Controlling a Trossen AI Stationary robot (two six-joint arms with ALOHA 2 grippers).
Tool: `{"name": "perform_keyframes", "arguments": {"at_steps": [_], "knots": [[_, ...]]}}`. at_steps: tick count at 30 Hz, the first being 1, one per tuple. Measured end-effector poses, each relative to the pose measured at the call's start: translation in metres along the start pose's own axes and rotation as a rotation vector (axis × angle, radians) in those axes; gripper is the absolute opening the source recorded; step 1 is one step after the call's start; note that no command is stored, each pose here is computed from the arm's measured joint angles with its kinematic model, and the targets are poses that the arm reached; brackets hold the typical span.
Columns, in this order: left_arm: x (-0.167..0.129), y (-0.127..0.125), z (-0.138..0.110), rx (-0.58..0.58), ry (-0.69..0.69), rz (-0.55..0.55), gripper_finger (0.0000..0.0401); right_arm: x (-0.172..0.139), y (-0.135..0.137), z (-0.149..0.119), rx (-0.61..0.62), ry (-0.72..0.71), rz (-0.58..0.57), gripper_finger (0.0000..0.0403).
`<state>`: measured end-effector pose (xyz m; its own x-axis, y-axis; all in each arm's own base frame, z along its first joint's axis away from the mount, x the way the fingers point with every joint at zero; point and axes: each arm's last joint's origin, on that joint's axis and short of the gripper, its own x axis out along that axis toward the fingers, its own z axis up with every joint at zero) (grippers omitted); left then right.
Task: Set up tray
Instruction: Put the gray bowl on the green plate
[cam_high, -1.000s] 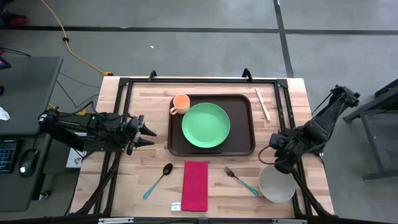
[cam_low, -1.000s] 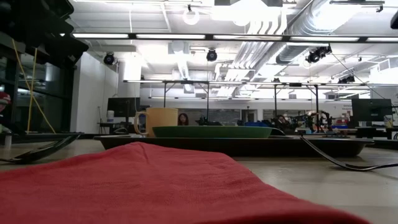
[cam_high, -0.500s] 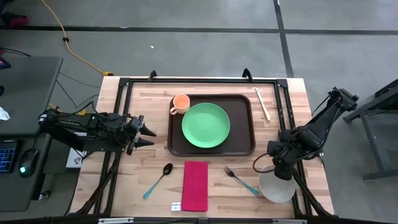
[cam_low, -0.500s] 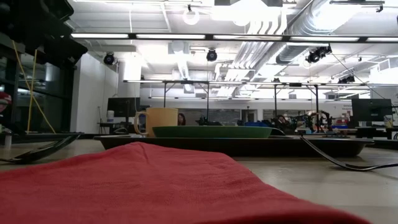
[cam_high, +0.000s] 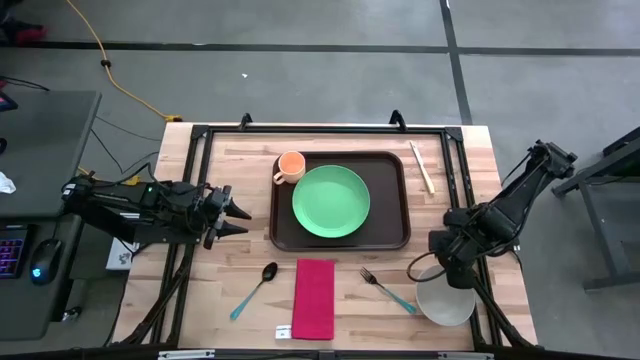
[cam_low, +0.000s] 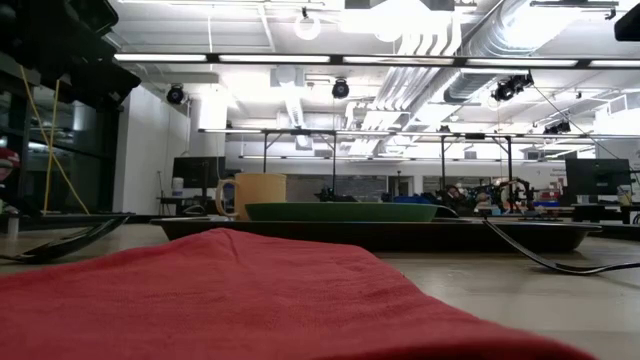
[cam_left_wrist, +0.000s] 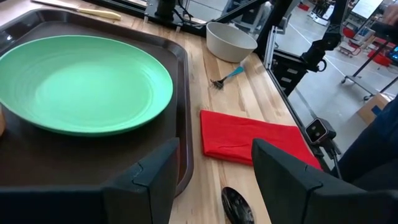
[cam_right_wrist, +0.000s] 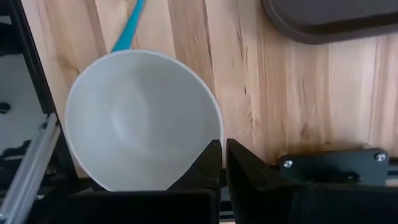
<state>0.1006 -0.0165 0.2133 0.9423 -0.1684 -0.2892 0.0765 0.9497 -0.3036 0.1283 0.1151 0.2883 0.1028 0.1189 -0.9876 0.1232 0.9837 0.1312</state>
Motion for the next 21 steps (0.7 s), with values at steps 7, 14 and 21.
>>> {"name": "perform_keyframes", "arguments": {"at_steps": [7, 14, 21], "knots": [[0.000, 0.000, 0.000, 0.005, 0.000, 0.000, 0.0230, 0.000, 0.000, 0.000, -0.045, 0.008, 0.009, 0.0021], [0.000, 0.000, -0.001, 0.006, 0.006, 0.002, 0.0230, 0.017, 0.000, -0.001, -0.083, 0.033, 0.038, 0.0075], [0.000, 0.001, -0.002, 0.005, 0.016, 0.006, 0.0230, 0.048, -0.008, -0.009, -0.077, 0.117, 0.013, 0.0096]]}}
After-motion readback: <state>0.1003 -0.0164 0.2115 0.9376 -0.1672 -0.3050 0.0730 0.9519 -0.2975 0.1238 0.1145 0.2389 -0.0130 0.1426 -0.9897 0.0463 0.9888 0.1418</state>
